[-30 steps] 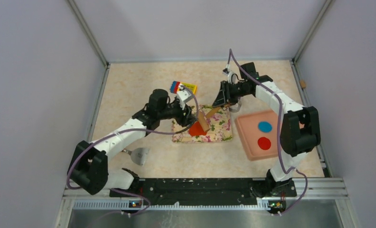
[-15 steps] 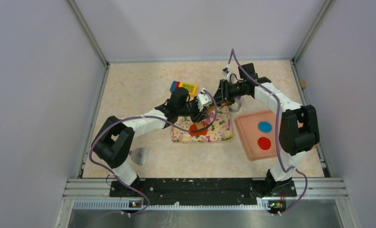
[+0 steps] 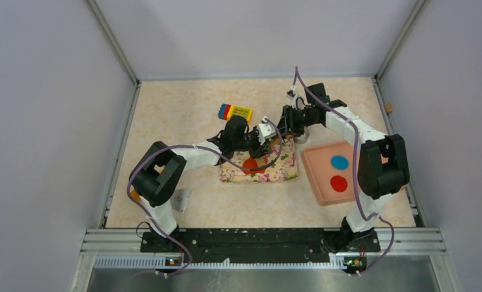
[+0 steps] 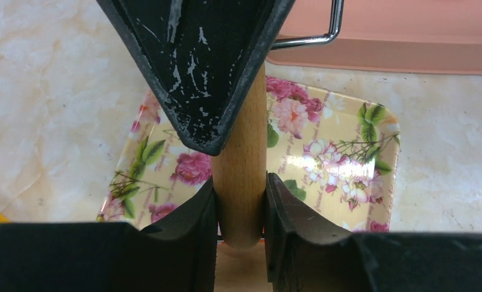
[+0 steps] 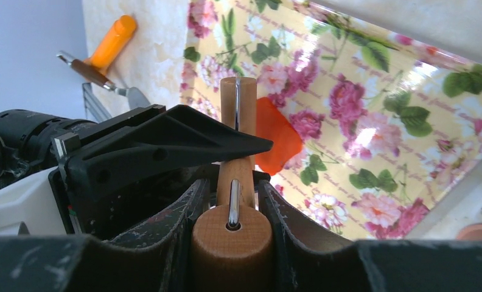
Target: Roll out the dumpling wrappers from the dough
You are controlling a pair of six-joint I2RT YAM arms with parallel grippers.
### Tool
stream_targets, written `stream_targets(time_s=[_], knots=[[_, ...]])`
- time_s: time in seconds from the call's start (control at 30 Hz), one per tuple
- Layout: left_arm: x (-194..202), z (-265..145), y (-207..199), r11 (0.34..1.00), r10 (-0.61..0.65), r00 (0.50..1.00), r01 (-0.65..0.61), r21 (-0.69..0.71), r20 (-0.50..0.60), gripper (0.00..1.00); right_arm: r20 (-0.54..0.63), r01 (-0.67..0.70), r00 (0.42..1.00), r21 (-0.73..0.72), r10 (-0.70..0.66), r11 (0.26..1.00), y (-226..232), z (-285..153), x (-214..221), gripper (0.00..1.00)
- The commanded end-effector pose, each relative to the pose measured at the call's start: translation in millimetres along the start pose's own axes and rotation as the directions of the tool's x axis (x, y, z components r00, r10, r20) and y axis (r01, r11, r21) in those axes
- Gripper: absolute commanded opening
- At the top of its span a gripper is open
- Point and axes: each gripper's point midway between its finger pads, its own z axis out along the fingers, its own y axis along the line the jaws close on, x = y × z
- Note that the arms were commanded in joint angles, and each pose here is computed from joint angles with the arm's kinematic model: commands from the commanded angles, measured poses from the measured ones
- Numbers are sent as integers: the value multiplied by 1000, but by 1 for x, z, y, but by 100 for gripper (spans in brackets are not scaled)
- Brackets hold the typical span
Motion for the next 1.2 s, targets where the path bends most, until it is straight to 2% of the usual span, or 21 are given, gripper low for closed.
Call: stream_targets(time_s=[0.0,0.43,0.9,1.17], knots=[[-8,13,4,1000,-1,998,2,-9,57,0,38,61,997,54,-63,997,2,-9,-5,0],[34,6,-10,997,-77,997,77,-21,2,0,-51,83,996,98,-78,992,-11,17,33,0],[78,-27,-23,992,-116,987,109,-64,-113,0,-120,118,987,105,-106,987,-13,53,55,0],[93,-48,-14,988,-128,979,111,-111,-160,0,-146,140,981,85,-127,987,-6,72,63,0]])
